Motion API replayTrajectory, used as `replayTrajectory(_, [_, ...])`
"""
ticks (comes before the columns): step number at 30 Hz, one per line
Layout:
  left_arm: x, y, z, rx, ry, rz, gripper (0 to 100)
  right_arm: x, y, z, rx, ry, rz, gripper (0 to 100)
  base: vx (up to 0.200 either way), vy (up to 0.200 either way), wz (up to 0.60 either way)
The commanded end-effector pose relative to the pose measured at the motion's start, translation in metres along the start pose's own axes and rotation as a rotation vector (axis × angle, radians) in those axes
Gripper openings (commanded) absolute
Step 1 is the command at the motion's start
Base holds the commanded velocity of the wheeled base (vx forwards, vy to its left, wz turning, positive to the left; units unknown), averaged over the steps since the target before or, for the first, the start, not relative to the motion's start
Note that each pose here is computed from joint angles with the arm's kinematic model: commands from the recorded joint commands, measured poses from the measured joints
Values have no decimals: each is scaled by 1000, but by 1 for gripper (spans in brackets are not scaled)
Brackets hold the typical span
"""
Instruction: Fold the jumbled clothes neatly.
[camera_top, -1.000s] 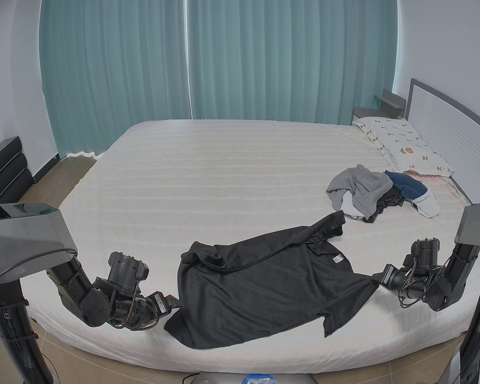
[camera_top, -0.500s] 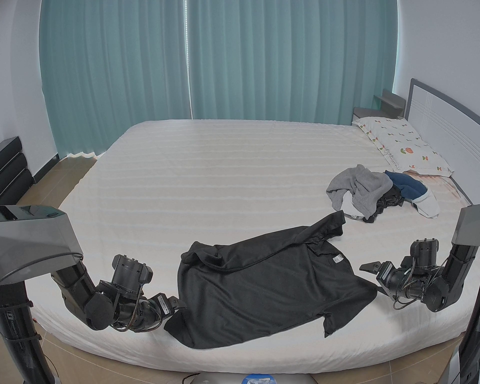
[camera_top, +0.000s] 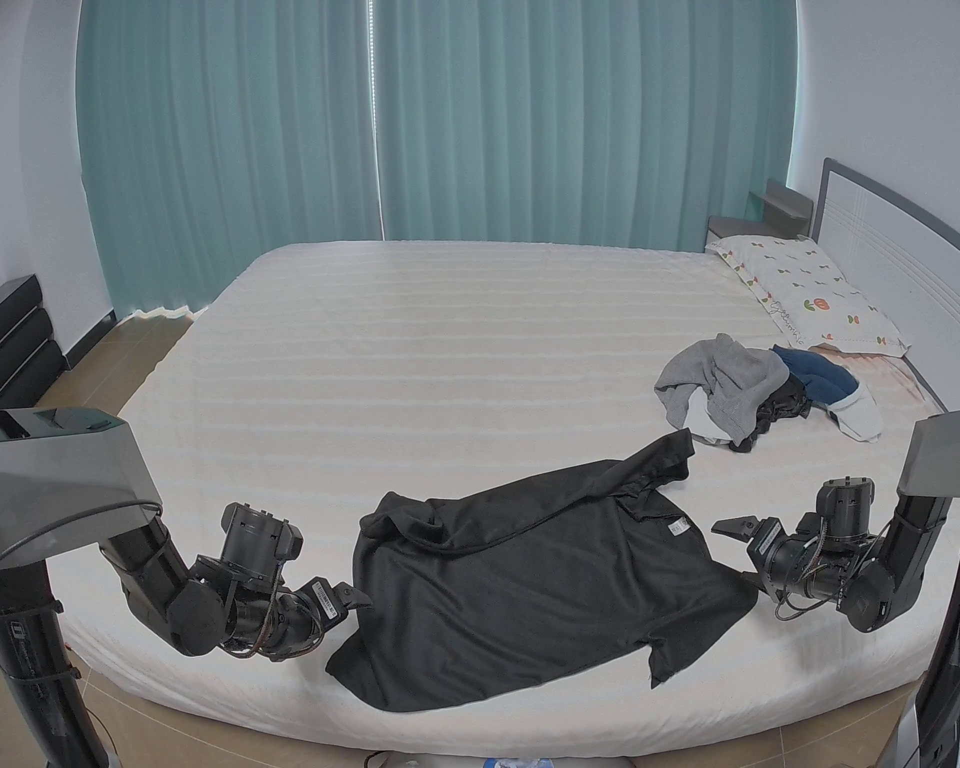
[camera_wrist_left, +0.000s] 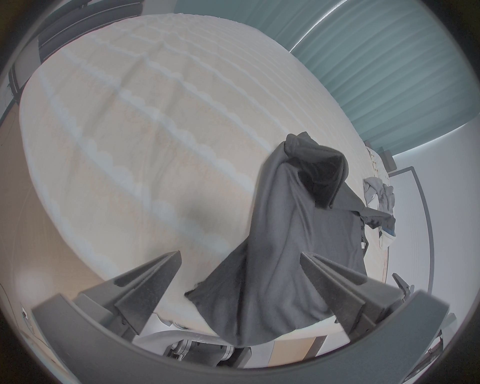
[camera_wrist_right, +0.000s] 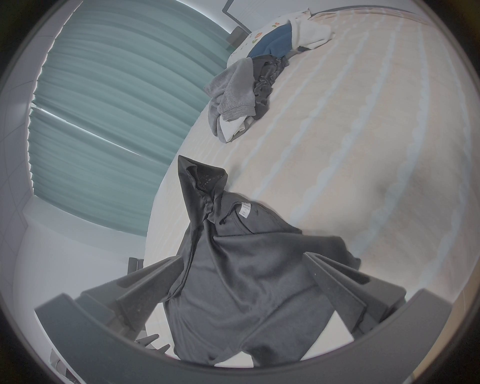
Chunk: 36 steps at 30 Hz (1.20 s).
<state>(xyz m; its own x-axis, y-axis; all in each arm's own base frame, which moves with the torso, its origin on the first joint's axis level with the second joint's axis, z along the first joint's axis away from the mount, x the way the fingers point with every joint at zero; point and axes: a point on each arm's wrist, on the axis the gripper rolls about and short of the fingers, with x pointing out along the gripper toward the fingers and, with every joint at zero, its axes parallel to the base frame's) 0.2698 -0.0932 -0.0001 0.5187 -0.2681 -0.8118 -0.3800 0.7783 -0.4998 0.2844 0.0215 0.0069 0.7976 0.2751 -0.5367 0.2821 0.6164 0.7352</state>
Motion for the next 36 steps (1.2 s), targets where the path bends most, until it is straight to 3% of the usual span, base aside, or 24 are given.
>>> replayTrajectory(1, [0,0,0,0,0,0,100,0,1,-2,-3,7,2,100,0,0,0])
replayTrajectory(7, [0,-6,5,-8,-36,-25,100,2,2,-6,-4,21,3,100,0,0,0])
replayTrajectory(15, [-4,-30,27,-26,-149,-143,100,14,-2,-24,-23,82,-24,100,0,0,0])
replayTrajectory(19, [0,-46,46,-27,-204,-194,100,18,-3,-24,-17,69,3,100,0,0,0])
replayTrajectory(36, [63,-62,63,53,-214,-193,100,22,-5,-25,20,54,28,100,0,0,0])
